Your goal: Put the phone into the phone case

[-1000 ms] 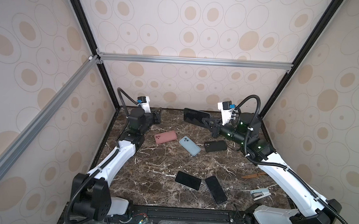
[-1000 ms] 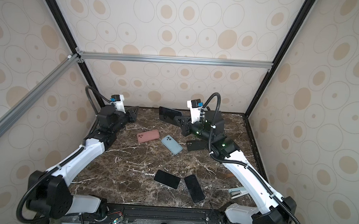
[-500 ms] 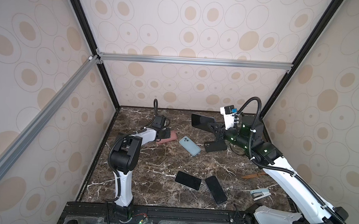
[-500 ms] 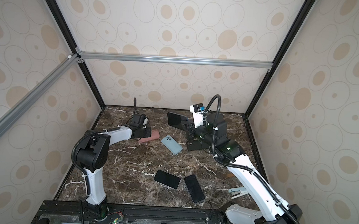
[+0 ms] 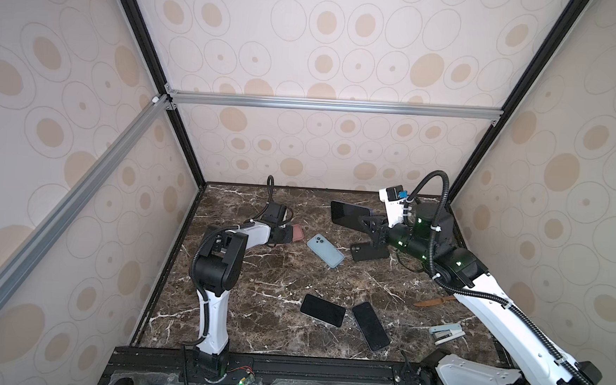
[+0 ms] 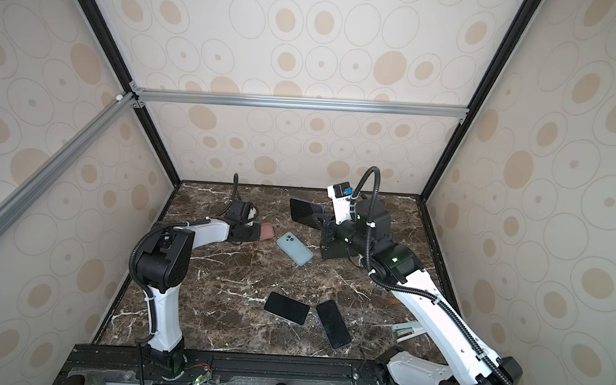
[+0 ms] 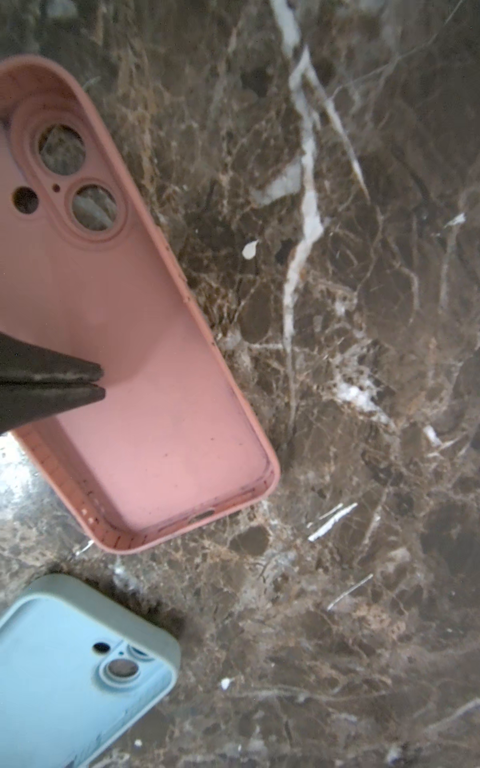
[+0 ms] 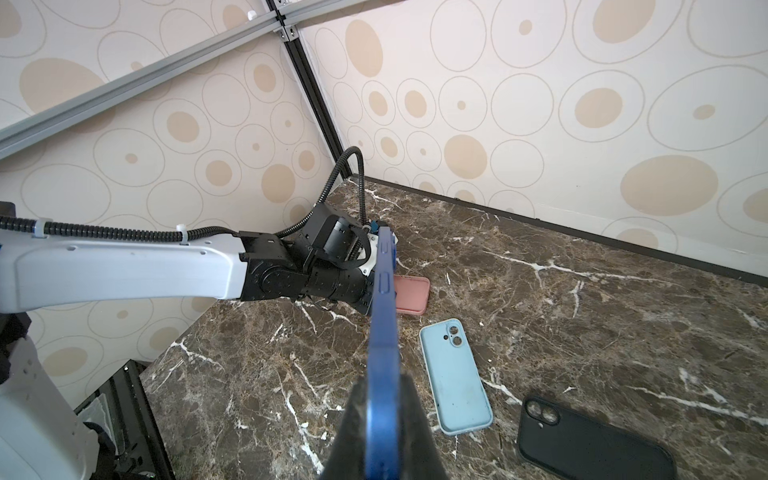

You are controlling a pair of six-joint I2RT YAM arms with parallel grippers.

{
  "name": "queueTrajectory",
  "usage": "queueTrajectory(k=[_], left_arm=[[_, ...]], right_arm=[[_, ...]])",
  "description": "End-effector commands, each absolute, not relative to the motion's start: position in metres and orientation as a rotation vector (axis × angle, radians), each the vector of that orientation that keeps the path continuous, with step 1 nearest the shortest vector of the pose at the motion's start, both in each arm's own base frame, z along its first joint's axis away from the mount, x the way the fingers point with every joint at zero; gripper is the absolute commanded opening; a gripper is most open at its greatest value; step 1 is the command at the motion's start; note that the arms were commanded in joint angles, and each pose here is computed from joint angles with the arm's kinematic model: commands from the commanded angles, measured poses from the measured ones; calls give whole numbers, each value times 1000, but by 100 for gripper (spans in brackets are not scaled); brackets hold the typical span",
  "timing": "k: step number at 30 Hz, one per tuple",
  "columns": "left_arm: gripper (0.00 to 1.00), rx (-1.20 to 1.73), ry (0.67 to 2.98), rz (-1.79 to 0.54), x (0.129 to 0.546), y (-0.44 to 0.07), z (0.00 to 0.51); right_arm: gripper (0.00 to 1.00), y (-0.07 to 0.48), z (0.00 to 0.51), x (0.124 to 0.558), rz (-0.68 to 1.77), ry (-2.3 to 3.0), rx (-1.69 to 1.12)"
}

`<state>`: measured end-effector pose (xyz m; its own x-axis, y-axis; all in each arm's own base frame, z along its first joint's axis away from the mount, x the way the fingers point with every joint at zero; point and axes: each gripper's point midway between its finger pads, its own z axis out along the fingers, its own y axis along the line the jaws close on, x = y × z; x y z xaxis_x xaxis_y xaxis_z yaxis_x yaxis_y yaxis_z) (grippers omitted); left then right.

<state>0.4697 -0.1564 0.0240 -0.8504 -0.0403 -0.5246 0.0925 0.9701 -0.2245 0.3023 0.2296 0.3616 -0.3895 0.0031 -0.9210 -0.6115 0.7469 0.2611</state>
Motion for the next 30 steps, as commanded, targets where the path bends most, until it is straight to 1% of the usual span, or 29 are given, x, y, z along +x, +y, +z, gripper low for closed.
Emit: queueTrajectory(k=[1,9,19,22,25,28,30], left_arm=[[5,144,2702,-315,425,-158,2],[4,158,2778,-341,365,-150,-3],[4,158,2758,-515,303,-158,6],[4,159,2719,-529,299,-157,17],[5,143,2636,-467,313,-150,45],[9,105,2523,-396,330,-139,85],[14,66,2442,-359,337,-130,112]], right_arm=[[0,225,379,297,714,1806,-464],[0,229,372,298,734,1822,-470],[0,250,347,306,859,1922,-447],[0,257,339,310,892,1961,-435],[0,265,329,312,917,2024,-436],[0,279,317,310,919,2092,-446],[0,291,305,307,921,2129,-452]])
